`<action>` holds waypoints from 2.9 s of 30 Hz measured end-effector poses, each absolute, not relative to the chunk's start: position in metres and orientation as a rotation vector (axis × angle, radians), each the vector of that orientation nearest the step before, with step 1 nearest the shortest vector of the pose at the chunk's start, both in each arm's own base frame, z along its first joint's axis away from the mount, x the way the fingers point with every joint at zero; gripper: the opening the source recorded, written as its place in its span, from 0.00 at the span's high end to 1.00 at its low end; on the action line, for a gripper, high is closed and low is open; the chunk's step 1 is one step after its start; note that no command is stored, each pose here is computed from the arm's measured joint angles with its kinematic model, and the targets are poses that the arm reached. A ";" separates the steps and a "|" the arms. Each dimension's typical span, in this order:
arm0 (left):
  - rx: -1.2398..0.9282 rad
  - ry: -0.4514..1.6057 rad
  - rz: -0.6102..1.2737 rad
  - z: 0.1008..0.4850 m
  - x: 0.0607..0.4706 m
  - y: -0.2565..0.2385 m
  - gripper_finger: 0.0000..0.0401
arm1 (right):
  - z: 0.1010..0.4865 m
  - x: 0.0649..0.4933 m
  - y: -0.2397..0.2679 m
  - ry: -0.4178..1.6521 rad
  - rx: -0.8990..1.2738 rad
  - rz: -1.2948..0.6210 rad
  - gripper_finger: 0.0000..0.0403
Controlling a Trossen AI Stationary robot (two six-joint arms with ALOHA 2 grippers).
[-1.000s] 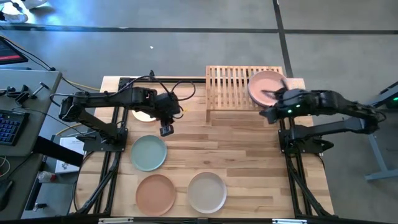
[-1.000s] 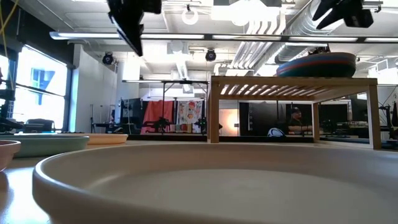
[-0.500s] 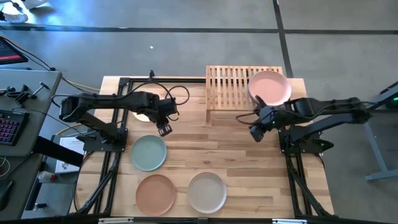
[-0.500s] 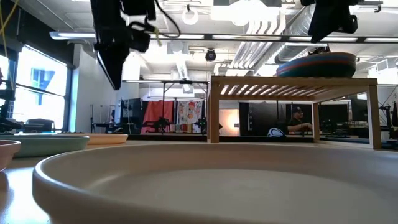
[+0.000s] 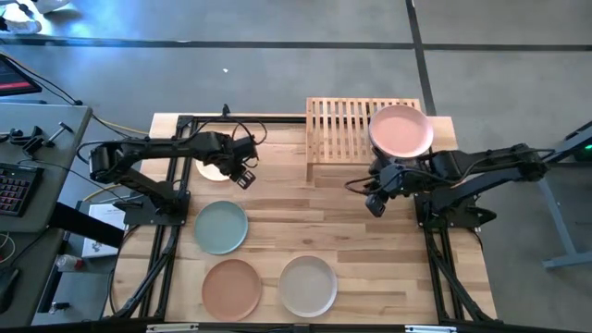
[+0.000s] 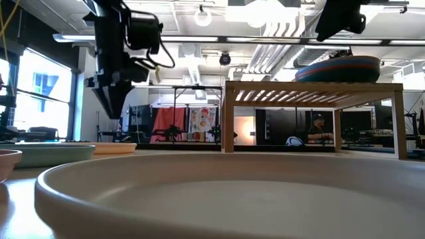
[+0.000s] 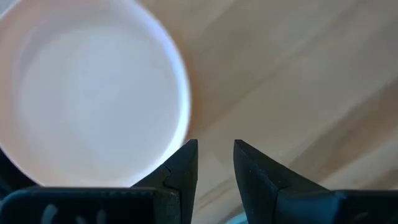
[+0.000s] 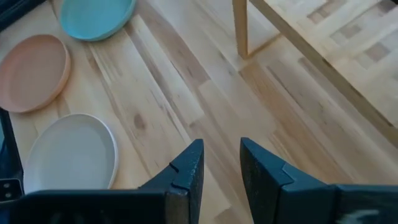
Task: Place and stack plates onto a shelf
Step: Put the white plate on the shelf
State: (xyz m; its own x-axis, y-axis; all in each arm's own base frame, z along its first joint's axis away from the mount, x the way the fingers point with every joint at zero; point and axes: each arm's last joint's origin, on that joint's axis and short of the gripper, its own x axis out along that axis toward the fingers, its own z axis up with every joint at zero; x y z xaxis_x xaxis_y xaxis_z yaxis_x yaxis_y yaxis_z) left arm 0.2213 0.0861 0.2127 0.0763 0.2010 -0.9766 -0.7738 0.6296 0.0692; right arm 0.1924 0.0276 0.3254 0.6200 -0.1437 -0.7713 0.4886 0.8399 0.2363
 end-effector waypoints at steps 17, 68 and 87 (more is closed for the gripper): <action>-0.625 1.243 0.859 0.184 0.210 0.099 0.77 | 0.327 0.193 0.026 0.809 0.333 -0.377 0.79; -0.445 1.387 0.789 0.137 0.218 0.092 0.99 | 0.329 0.195 0.026 0.770 0.322 -0.392 0.79; -0.120 1.450 0.548 0.206 0.260 0.062 1.00 | 0.329 0.195 0.023 0.720 0.379 -0.494 0.79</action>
State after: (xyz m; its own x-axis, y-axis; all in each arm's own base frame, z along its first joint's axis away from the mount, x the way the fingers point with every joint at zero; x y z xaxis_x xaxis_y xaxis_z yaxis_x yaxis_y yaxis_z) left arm 0.2596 0.0616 0.2056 0.0221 0.2819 -0.9592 -0.4234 0.8718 0.2465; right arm 0.1951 0.0234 0.3295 0.6468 -0.2957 -0.7030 0.5489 0.8204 0.1599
